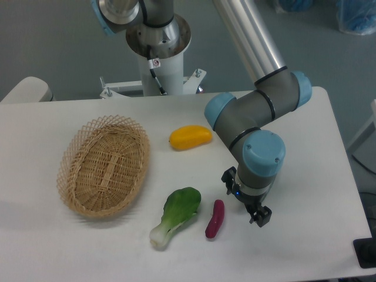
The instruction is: Pick up the cucumber from the table
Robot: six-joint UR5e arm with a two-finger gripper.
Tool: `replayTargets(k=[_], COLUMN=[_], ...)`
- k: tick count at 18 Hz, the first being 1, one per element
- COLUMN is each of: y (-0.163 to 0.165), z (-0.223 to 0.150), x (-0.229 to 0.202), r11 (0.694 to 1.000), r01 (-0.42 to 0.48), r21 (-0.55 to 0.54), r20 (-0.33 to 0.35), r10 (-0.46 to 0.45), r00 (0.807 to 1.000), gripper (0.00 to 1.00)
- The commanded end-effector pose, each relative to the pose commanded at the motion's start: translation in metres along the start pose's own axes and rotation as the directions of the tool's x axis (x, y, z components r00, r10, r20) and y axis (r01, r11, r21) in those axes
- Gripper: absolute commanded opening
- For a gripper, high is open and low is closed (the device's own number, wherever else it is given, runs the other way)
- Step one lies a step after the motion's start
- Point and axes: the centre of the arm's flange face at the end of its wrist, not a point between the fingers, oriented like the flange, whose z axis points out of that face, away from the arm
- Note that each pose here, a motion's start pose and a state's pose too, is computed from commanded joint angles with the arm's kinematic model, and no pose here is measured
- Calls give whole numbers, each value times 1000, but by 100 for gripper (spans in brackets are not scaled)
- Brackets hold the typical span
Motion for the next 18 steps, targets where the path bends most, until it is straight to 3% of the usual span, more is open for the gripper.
replayTargets(k=[12, 18], y=[5, 64], z=[-9, -8], x=[4, 2], r11=[1000, 995], r01=[9, 97], r21=[-2, -7], r20=[0, -35], r10=[-9, -97], r00=[1000, 995], gripper=[100, 100])
